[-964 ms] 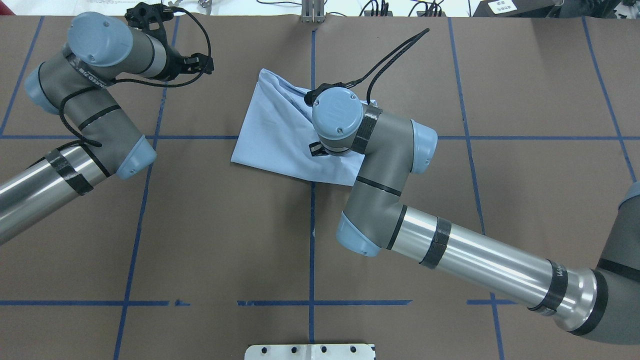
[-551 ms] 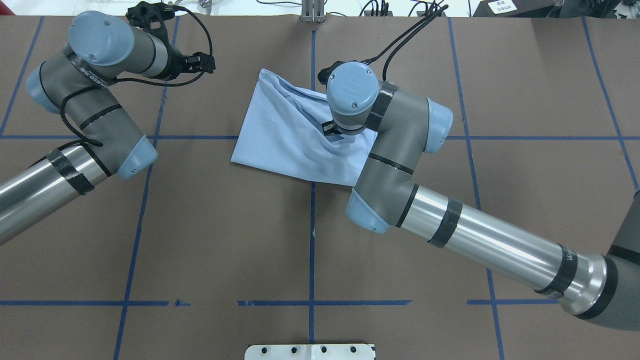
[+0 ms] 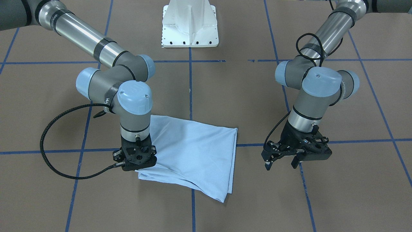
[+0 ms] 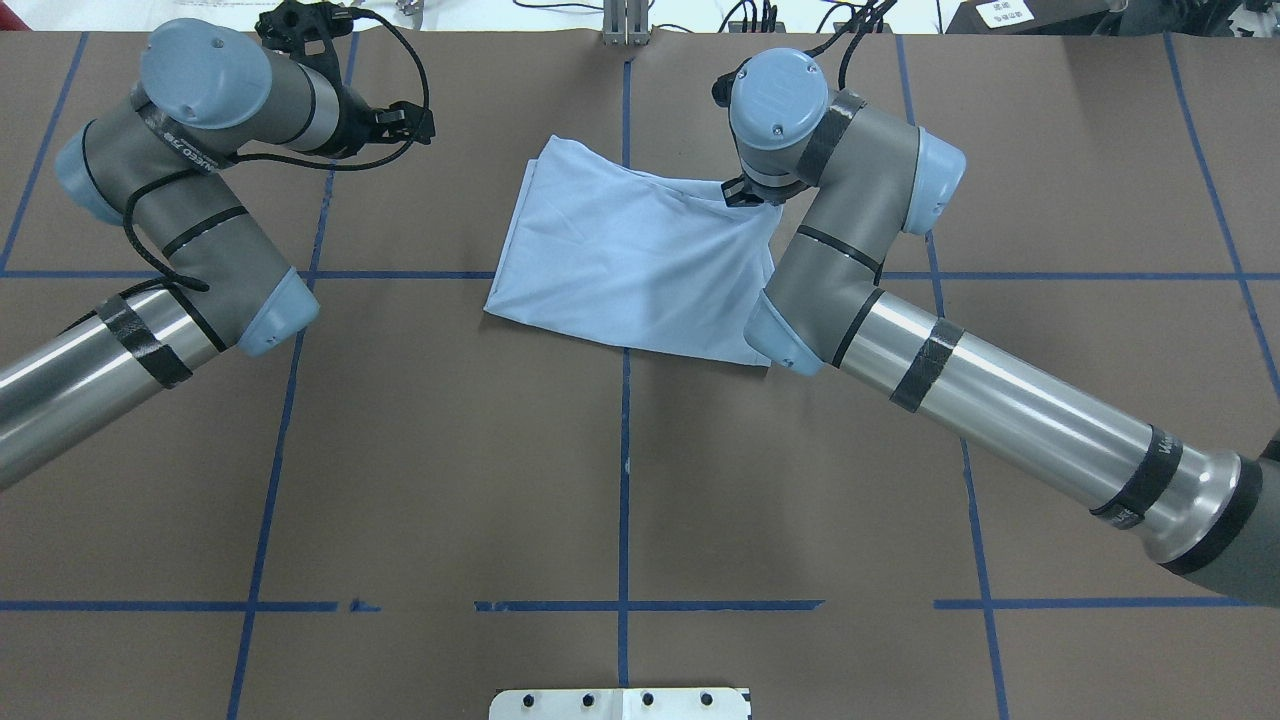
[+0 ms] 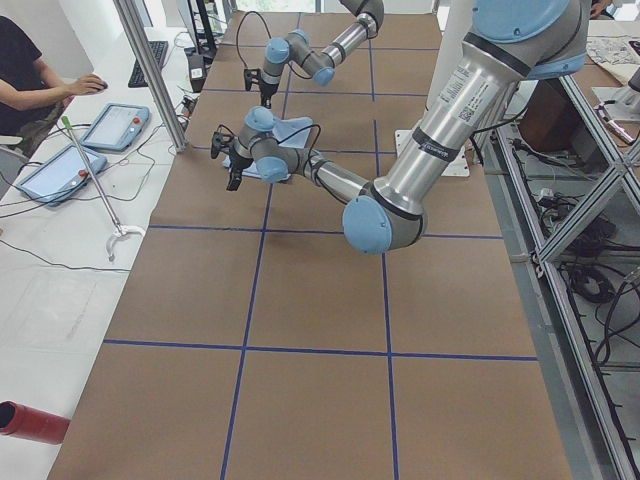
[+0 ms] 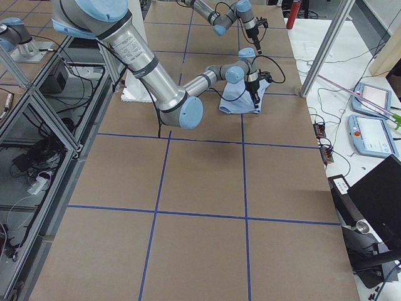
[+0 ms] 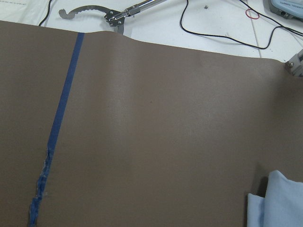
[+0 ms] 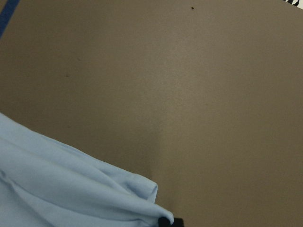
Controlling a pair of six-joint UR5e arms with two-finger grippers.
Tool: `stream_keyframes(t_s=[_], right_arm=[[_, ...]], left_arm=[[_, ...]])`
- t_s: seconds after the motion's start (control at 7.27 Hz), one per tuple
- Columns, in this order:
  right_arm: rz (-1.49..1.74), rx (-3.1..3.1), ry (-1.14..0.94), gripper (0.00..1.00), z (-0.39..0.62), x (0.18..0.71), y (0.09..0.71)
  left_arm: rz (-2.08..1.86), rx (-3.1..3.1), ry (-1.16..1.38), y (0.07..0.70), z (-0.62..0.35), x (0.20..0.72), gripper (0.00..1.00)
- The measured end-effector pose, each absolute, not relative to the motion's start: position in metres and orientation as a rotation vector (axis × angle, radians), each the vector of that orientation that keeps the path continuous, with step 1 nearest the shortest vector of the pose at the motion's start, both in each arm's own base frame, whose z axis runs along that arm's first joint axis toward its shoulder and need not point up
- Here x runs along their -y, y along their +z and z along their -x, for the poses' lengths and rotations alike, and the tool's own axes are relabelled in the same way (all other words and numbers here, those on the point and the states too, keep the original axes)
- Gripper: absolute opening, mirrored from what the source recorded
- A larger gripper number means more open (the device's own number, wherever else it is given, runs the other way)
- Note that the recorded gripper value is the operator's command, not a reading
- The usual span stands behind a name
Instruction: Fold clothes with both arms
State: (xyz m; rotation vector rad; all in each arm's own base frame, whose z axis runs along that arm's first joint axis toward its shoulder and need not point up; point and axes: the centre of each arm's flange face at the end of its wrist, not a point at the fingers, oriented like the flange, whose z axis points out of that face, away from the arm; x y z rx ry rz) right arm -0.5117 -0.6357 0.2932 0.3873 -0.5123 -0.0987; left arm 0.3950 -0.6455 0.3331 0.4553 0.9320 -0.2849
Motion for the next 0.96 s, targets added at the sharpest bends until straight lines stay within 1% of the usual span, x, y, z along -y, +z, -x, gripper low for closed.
stream_keyframes(t_s=[0.28,0.55,0.83,0.96], right_arm=[[-0.399,0.517,-0.092,1.00,0.510,0.643,0.293],[-0.377,0.562,-0.067,1.00,0.484,0.663,0.281],[-0.291,0.676,-0.043,1.00,0.403,0.700,0.284],[-0.273,0.706,-0.062,1.00,0.339,0.716,0.310]], left_arm=[[-0.457,-0.935,-0.284,0.329,-0.396,0.646,1.00],[-0.456,-0.941,-0.273,0.325,-0.395,0.647,1.00],[-0.468,-0.939,-0.202,0.331,-0.355,0.662,1.00],[-0.486,-0.916,-0.146,0.347,-0.319,0.673,1.00]])
